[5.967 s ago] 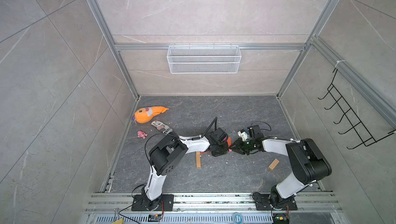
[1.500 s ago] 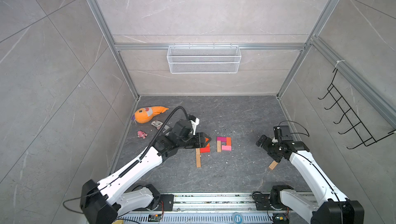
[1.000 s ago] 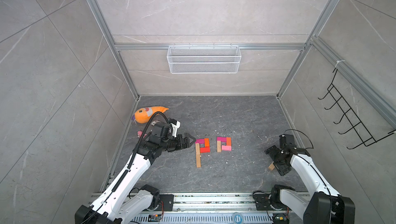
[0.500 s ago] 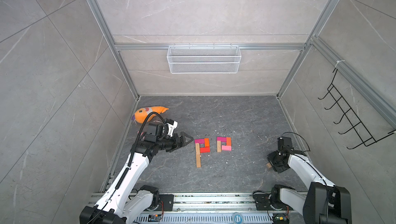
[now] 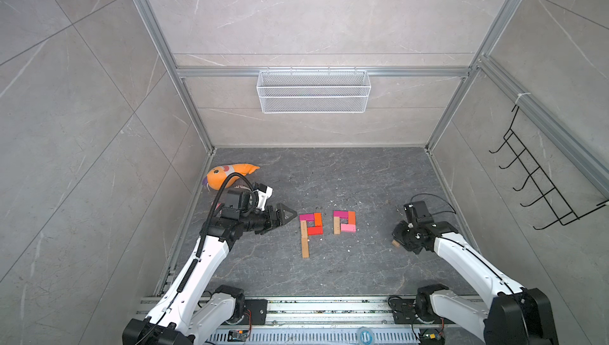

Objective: Assemble the letter p with building blocks
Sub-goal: Pick up the building block from the center of the board, then assemble the building block at the center of the board.

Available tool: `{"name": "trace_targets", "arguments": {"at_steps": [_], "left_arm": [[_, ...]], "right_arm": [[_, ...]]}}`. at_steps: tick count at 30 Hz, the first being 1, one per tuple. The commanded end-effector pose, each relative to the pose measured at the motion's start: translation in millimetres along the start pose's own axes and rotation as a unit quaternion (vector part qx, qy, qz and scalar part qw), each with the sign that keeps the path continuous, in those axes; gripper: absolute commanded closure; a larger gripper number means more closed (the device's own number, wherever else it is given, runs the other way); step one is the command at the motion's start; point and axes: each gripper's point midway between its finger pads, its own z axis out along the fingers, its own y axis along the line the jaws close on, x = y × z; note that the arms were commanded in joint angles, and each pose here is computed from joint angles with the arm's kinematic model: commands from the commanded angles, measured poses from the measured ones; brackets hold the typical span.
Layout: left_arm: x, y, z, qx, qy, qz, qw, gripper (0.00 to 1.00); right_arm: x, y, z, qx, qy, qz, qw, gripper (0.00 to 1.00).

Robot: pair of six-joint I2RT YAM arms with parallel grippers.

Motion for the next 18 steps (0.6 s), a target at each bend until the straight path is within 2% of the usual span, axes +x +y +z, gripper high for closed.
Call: {"name": "trace_targets", "arguments": {"at_steps": [1, 4, 9, 18], "left_arm": [[-2.5, -7.7, -3.5, 0.017, -0.008, 0.027, 0.999, 0.05], [-2.8, -11.7, -6.2, 0.023, -0.016, 0.037, 0.999, 0.05], [3.8, -14.1, -14.4, 0.025, -0.028, 0.047, 0.998, 0.05], [20.1, -4.2, -24.3, -0.003, -0.032, 0.057, 0.998, 0.05]], "right_arm": [[11.3, 24.6, -13.3, 0.003, 0.004, -0.088, 0.996, 0.9], [33.8, 51.2, -13.7, 0.003, 0.012, -0.163, 0.986, 0.9], [73.2, 87.9, -13.2, -0.004, 0.021, -0.25, 0.968, 0.89], [139.1, 126.3, 9.7, -0.014, 0.052, -0.33, 0.942, 0.88]]}}
